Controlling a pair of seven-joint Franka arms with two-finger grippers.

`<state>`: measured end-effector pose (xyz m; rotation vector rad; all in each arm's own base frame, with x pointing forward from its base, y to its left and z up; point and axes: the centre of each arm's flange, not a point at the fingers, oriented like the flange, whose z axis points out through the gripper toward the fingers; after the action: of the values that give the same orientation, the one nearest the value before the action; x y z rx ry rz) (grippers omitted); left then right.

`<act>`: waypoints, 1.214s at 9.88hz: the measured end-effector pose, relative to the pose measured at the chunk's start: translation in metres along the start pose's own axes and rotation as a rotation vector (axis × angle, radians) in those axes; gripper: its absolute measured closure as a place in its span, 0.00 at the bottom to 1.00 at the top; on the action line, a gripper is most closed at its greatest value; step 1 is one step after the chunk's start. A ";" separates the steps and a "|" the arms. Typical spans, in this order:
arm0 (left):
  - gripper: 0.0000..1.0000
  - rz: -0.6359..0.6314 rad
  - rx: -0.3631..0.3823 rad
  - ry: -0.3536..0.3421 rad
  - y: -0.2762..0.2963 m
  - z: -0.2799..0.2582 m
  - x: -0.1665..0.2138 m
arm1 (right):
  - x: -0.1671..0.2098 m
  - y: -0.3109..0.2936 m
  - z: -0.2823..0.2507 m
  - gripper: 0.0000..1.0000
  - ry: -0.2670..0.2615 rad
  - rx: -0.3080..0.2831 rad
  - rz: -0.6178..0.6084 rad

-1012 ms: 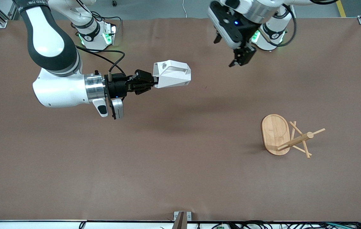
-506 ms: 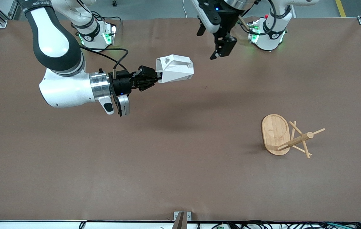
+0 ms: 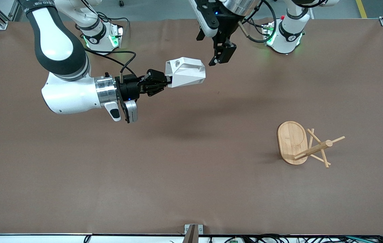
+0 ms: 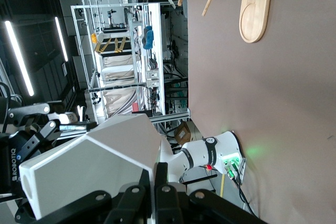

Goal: Hang cup on rack
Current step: 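Hold the cup up with the right gripper while the left gripper grasps it, then open the right gripper and carry the cup with the left gripper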

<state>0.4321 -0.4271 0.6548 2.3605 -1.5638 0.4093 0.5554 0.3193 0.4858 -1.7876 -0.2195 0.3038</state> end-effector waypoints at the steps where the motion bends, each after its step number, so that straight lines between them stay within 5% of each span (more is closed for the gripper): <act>1: 0.00 0.015 0.014 -0.002 0.000 0.004 0.003 | -0.002 -0.001 0.002 0.96 -0.020 0.006 0.000; 8: 0.00 0.070 0.027 -0.025 0.003 0.023 0.016 | -0.005 -0.005 0.005 0.96 -0.043 0.044 0.004; 12: 0.11 0.102 0.020 -0.037 -0.002 0.032 0.016 | -0.005 -0.009 0.005 0.96 -0.038 0.085 0.009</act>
<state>0.4422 -0.4519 0.6308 2.3216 -1.7099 0.4073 0.5496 0.3246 0.4943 -1.7002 -0.2221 0.3486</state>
